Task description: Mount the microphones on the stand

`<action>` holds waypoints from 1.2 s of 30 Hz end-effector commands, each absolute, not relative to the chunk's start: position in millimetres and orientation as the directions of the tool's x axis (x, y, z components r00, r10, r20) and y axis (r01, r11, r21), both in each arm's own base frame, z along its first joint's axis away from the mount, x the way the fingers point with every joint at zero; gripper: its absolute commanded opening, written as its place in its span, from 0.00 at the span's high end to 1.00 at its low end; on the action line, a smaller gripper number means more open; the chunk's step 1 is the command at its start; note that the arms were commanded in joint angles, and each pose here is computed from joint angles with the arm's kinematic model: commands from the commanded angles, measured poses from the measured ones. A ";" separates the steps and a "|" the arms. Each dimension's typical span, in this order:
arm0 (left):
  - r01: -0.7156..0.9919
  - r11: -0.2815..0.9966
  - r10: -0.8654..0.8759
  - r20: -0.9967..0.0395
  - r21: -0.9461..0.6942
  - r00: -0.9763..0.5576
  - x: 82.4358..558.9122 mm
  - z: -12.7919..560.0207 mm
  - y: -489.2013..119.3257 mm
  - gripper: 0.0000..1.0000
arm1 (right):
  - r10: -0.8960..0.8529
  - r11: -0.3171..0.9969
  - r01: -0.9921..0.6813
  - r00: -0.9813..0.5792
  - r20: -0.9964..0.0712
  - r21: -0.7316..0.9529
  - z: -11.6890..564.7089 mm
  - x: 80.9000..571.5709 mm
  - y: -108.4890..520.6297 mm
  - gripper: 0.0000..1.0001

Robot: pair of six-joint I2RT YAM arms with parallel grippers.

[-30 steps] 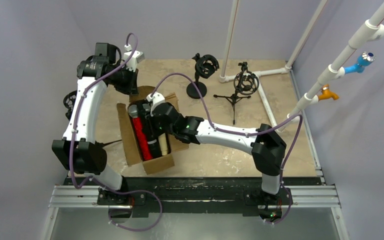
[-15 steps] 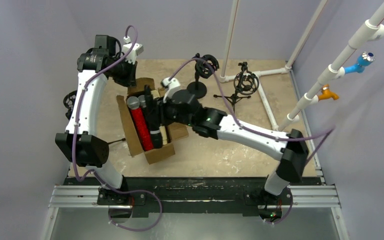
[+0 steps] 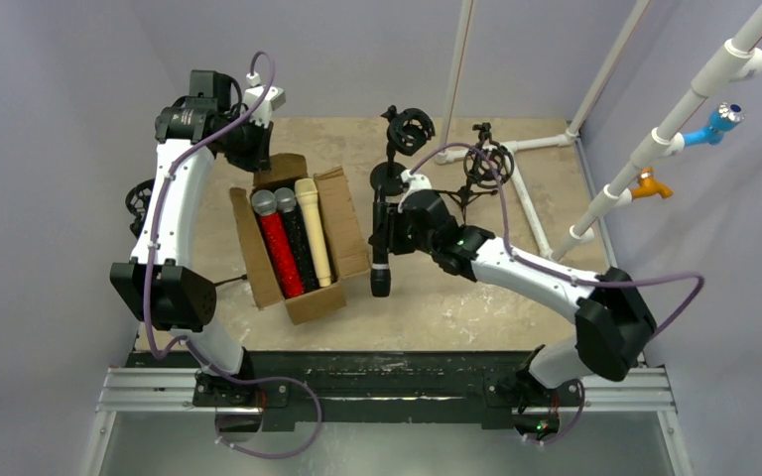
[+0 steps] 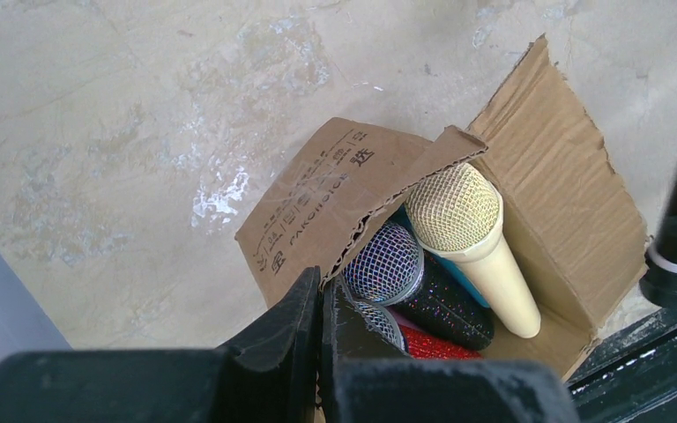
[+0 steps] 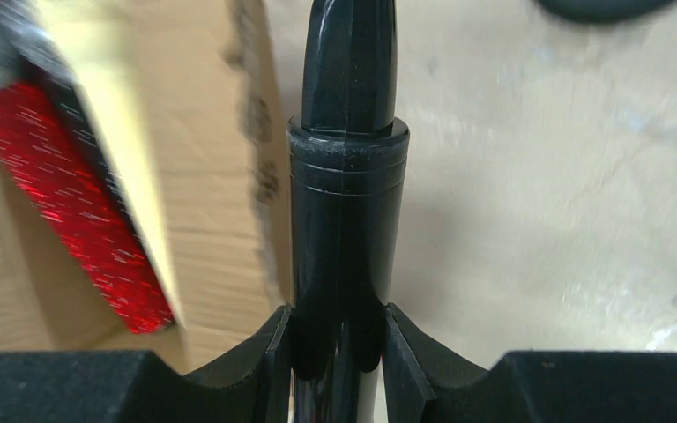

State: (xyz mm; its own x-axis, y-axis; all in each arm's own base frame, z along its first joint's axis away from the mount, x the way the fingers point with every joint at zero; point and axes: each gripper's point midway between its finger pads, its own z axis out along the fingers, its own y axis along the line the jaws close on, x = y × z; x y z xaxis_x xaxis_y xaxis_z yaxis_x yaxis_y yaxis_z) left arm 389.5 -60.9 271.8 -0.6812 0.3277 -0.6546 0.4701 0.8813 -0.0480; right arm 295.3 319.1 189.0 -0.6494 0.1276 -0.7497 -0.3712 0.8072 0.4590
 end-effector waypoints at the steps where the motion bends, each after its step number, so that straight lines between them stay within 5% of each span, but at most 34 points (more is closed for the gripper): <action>1: 0.480 0.877 0.310 -0.745 -0.015 -0.590 396.2 304.0 -65.0 1.00 | 0.142 0.775 -0.353 -0.711 -0.689 0.524 155.2 292.9 337.3 1.00; 25: 0.471 0.882 0.311 -0.747 -0.003 -0.587 392.6 298.8 -62.5 1.00 | 0.110 0.661 -0.311 -0.860 -0.498 0.683 81.3 250.1 462.2 1.00; 36: 0.449 0.893 0.322 -0.736 0.028 -0.595 377.4 292.0 -54.3 1.00 | 0.158 0.745 -0.251 -0.834 -0.529 0.618 72.8 269.1 411.9 1.00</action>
